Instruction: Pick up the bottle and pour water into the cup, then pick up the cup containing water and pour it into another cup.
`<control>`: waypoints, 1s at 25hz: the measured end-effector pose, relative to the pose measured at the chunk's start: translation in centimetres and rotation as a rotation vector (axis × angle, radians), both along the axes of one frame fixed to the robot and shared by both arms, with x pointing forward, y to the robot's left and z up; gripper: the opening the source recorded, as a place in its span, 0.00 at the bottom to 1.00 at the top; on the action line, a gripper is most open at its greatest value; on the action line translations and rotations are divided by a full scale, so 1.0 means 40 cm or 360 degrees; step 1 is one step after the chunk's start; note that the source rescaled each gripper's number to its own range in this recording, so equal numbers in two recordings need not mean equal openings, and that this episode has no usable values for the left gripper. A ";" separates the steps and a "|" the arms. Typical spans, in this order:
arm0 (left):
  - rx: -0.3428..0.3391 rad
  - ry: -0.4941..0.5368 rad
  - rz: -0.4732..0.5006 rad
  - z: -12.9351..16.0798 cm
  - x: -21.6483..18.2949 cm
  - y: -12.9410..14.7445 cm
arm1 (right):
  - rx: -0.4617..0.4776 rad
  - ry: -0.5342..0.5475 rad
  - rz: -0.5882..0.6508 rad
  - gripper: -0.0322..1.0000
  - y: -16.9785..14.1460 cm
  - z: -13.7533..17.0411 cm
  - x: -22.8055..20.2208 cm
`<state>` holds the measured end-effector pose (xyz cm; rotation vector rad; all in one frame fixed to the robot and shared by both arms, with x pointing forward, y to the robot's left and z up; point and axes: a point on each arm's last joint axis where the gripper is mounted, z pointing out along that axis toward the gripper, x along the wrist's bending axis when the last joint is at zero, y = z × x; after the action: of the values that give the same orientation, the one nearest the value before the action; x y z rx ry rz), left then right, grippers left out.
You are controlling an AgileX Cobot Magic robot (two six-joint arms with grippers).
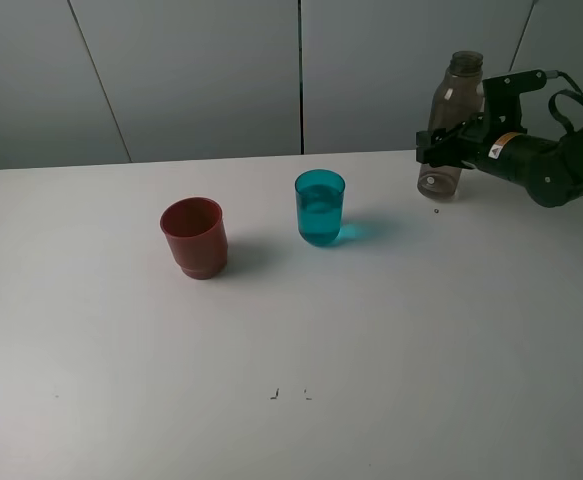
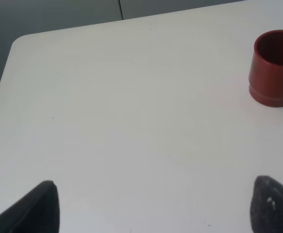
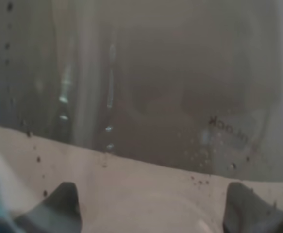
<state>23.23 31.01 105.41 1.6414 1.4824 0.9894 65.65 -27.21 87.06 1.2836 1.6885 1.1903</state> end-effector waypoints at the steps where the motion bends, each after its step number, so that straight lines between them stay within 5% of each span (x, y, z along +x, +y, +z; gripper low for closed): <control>1: 0.0000 0.0000 0.0000 0.000 0.000 0.000 | 0.0000 0.0000 0.0000 0.03 0.000 0.000 0.000; 13: 0.0000 0.0000 0.0000 0.000 0.000 0.000 | 0.0011 0.0000 -0.0003 0.08 0.000 0.000 0.000; 15: 0.0000 0.0000 0.0000 0.000 0.000 0.000 | 0.0037 0.0004 -0.0011 0.26 0.000 0.001 0.000; 20: 0.0000 0.0000 0.0000 0.000 0.000 0.000 | 0.0053 0.0035 -0.0022 0.89 -0.001 -0.003 -0.001; 25: 0.0000 0.0000 0.0000 0.000 0.000 0.000 | 0.0018 0.0093 -0.0011 0.99 -0.001 -0.003 -0.005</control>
<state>23.23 31.01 105.41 1.6414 1.4824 0.9894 65.46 -27.24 86.94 1.3421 1.7193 1.1705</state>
